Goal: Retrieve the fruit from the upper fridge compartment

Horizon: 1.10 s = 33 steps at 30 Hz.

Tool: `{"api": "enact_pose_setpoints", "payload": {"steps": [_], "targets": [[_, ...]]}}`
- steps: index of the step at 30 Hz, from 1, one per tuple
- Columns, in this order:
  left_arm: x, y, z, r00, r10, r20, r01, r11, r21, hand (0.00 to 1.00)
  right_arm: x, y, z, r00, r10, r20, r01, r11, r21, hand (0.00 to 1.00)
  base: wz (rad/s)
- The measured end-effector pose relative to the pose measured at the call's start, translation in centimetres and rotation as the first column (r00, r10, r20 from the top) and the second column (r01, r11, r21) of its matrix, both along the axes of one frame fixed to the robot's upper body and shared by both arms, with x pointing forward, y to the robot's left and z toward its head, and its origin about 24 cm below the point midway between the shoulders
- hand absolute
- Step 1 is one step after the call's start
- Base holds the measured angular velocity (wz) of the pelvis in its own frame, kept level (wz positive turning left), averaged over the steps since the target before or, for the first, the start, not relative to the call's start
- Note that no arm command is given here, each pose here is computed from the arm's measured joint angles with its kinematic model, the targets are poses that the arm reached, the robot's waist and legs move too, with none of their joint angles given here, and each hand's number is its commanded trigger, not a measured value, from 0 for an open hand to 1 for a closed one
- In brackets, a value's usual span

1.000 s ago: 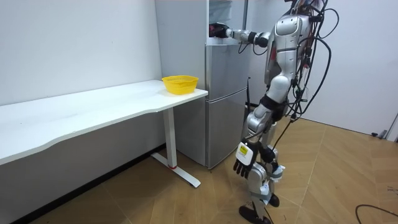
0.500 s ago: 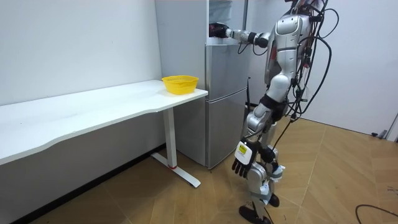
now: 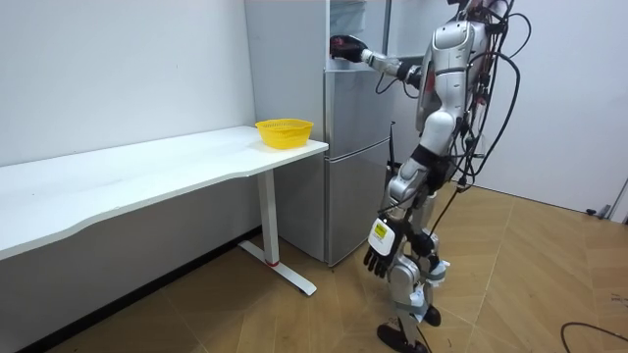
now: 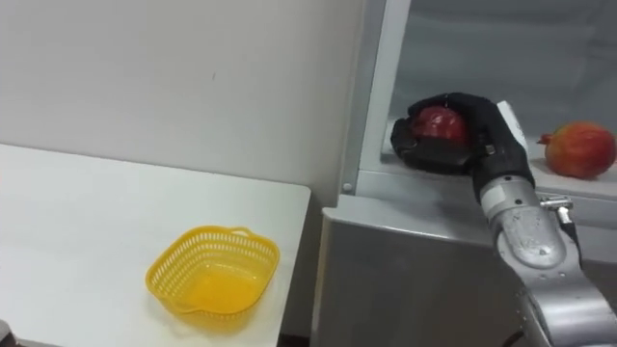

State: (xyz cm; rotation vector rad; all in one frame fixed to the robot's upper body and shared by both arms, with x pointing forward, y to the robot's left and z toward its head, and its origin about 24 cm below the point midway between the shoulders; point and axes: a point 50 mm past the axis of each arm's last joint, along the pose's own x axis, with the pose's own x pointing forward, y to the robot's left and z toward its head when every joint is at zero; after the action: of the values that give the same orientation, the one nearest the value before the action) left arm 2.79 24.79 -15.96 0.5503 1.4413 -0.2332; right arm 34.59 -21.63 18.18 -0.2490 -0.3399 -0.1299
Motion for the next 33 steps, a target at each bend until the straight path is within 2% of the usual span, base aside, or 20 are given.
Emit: {"api": "enact_pose_setpoints", "payload": {"steps": [5,12,15,17,21,26,33], "targets": [[0.0,-0.5,0.0,0.999,-0.013,0.044,0.014,1.000,-0.016,0.00,-3.9,1.7,-1.3,0.996,0.021,0.090,-0.022,1.000,0.009,1.00,-0.04],[-0.2,-0.9,-0.1,0.997,-0.026,0.079,0.028,0.999,-0.027,0.00,-7.0,2.5,-2.6,0.988,-0.016,0.155,0.021,0.999,-0.034,1.00,-0.12],[-0.7,-1.1,-0.3,0.997,-0.022,0.069,0.025,0.999,-0.034,0.00,-8.1,2.7,-1.7,0.970,-0.049,0.237,0.066,0.996,-0.066,1.00,-0.12],[-1.2,-1.2,-0.5,0.999,-0.019,0.051,0.021,0.999,-0.043,0.00,-9.2,3.0,-0.7,0.936,-0.072,0.343,0.111,0.989,-0.096,1.00,-0.16],[-1.7,-1.4,-0.5,0.999,-0.022,0.037,0.025,0.998,-0.065,0.00,-10.6,3.9,0.5,0.883,-0.073,0.463,0.146,0.982,-0.123,1.00,-0.08],[-1.2,-1.8,-0.6,0.998,-0.044,0.049,0.048,0.996,-0.078,0.00,-11.8,6.4,0.6,0.849,0.036,0.527,0.090,0.973,-0.212,1.00,-0.03],[-0.3,-1.9,-0.8,0.996,-0.072,0.045,0.075,0.994,-0.082,0.00,-12.2,9.9,-0.9,0.864,0.240,0.443,-0.074,0.930,-0.361,1.00,-0.01]]}}
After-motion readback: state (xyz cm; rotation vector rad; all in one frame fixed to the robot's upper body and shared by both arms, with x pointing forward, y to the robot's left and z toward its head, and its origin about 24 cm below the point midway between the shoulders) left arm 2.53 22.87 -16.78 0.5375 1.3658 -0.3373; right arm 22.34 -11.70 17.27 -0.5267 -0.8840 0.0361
